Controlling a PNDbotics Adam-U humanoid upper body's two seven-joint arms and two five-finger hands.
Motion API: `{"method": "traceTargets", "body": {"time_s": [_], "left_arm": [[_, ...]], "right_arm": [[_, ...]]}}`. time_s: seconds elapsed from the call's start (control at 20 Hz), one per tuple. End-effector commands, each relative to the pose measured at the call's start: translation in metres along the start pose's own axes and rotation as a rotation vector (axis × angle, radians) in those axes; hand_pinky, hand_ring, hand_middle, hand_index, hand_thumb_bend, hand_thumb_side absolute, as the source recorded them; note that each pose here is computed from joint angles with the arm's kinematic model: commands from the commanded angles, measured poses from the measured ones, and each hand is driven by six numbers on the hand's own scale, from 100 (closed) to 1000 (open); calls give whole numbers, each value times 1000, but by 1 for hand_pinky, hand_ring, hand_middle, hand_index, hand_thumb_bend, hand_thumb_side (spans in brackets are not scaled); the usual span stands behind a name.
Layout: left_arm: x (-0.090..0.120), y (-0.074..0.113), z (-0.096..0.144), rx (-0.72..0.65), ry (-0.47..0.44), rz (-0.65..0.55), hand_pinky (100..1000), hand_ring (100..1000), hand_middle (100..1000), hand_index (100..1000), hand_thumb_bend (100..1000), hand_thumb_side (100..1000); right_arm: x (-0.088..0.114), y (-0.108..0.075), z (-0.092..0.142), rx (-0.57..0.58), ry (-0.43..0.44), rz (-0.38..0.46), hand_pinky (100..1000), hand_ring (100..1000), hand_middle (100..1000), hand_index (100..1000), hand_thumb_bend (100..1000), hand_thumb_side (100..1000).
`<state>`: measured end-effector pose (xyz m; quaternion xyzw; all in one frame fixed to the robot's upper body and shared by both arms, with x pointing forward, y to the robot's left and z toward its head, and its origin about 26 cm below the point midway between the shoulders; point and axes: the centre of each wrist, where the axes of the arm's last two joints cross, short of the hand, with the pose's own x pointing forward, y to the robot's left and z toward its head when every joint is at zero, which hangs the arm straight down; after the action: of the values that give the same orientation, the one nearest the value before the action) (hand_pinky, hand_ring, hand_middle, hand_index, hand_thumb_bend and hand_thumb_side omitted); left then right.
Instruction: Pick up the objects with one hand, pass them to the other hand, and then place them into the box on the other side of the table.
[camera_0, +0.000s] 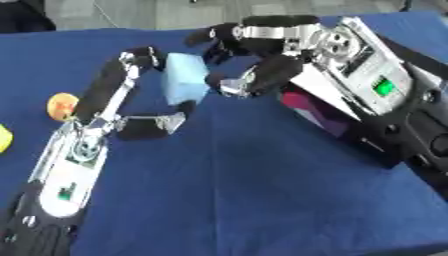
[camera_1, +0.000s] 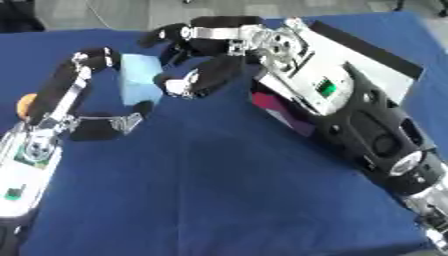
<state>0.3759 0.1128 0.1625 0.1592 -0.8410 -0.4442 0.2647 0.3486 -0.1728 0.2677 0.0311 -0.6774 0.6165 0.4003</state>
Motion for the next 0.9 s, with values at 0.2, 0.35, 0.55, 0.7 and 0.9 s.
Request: {"method": "traceTargets", "body": {"time_s": [0.2, 0.35, 0.55, 0.7, 0.9], "left_arm": [[5, 5, -7, 13, -24, -20, 786, 637, 599, 502, 100, 291], [5, 5, -8, 14, -29, -22, 786, 637, 598, 501, 100, 286], [7, 5, -8, 15, -38, -25, 786, 636, 598, 501, 100, 281], [8, 6, -8, 16, -44, -28, 786, 636, 598, 500, 100, 272], [8, 5, -8, 13, -48, -34, 785, 636, 597, 500, 100, 263]], "right_arm": [[7, -7, 3, 16, -15, 27, 910, 903, 1000, 981, 100, 329], [6, -7, 3, 9, -8, 33, 911, 904, 1000, 981, 100, 333], [6, -7, 3, -2, -3, 46, 912, 904, 1000, 981, 100, 342], [5, -6, 2, -5, 0, 50, 913, 904, 1000, 981, 100, 343], [4, -6, 2, -16, 3, 61, 914, 903, 1000, 980, 100, 346]]}}
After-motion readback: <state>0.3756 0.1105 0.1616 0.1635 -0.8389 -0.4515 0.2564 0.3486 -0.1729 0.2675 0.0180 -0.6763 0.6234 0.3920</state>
